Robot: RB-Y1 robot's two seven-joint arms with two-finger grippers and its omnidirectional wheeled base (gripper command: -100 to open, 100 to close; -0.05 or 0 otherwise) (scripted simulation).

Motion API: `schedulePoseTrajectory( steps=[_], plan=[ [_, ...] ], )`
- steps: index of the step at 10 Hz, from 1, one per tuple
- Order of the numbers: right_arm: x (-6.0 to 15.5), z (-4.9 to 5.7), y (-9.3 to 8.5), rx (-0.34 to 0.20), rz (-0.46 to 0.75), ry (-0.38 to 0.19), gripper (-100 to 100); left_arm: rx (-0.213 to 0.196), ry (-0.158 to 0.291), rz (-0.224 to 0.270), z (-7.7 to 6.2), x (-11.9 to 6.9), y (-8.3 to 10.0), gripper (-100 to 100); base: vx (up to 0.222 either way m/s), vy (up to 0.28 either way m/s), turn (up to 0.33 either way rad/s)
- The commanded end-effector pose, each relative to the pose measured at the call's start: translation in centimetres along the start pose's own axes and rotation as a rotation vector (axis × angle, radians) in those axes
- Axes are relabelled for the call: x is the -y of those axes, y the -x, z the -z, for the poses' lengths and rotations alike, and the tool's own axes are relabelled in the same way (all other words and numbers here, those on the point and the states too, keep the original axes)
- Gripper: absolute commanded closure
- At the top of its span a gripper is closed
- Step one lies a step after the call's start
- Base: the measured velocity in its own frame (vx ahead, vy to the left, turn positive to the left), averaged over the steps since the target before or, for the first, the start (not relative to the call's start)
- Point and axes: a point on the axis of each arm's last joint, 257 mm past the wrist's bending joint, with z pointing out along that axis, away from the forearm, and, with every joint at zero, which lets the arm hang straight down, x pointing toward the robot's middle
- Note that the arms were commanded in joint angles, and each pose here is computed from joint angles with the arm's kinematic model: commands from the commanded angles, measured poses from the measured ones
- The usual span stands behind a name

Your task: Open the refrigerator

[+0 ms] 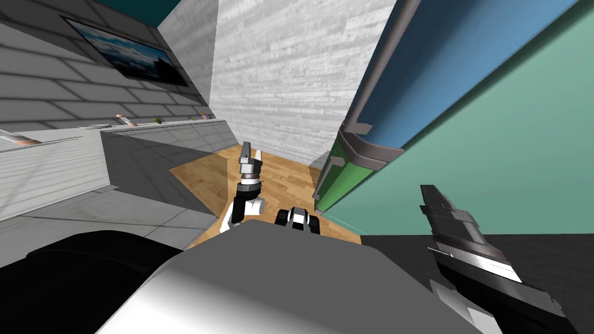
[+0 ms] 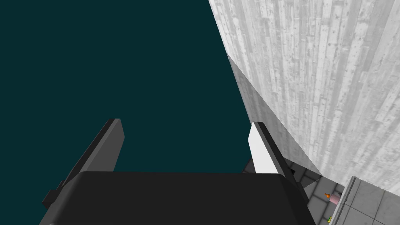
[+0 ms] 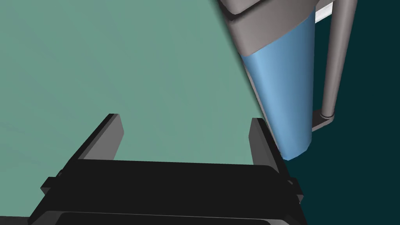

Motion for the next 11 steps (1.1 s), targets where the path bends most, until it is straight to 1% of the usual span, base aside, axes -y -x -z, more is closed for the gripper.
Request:
schedulePoseTrajectory(
  steps=[1, 2, 3, 4, 5, 6, 7, 8, 9, 10, 11],
  plan=[
    [1.6, 0.8, 0.9, -0.032, 0.105, -0.044, -100, 0.000, 0.000, 0.000, 0.0, 0.0, 0.0, 0, 0.049, 0.063, 0.030],
    [2.8, 1.5, 1.5, -0.064, 0.192, -0.082, -100, 0.000, 0.000, 0.000, 0.0, 0.0, 0.0, 0, 0.045, 0.081, 0.066],
    [2.8, 1.5, 1.6, -0.062, 0.197, -0.083, -100, 0.000, 0.000, 0.000, 0.0, 0.0, 0.0, 0, 0.046, 0.067, 0.028],
    [4.0, 2.2, 2.3, -0.096, 0.283, -0.120, -100, 0.000, 0.000, 0.000, 0.0, 0.0, 0.0, 0, 0.048, 0.080, 0.058],
    [4.0, 2.2, 2.5, -0.093, 0.289, -0.120, -100, 0.000, 0.000, 0.000, 0.0, 0.0, 0.0, 0, 0.050, 0.070, 0.038],
    [5.2, 2.9, 3.2, -0.128, 0.377, -0.156, -100, 0.000, 0.000, 0.000, 0.0, 0.0, 0.0, 0, 0.059, 0.069, 0.062],
    [5.2, 2.9, 3.4, -0.126, 0.382, -0.157, -100, 0.000, 0.000, 0.000, 0.0, 0.0, 0.0, 0, 0.055, 0.066, 0.038],
    [6.3, 3.6, 4.2, -0.163, 0.468, -0.191, -100, 0.000, 0.000, 0.000, 0.0, 0.0, 0.0, 0, 0.070, 0.083, 0.072],
    [6.3, 3.6, 4.4, -0.160, 0.476, -0.192, -100, 0.000, 0.000, 0.000, 0.0, 0.0, 0.0, 0, 0.058, 0.067, 0.030],
    [7.4, 4.3, 5.3, -0.197, 0.562, -0.225, -100, 0.000, 0.000, 0.000, 0.0, 0.0, 0.0, 0, 0.054, 0.072, 0.065],
    [7.4, 4.3, 5.6, -0.195, 0.570, -0.226, -100, 0.000, 0.000, 0.000, 0.0, 0.0, 0.0, 0, 0.044, 0.065, 0.033]
  ],
)
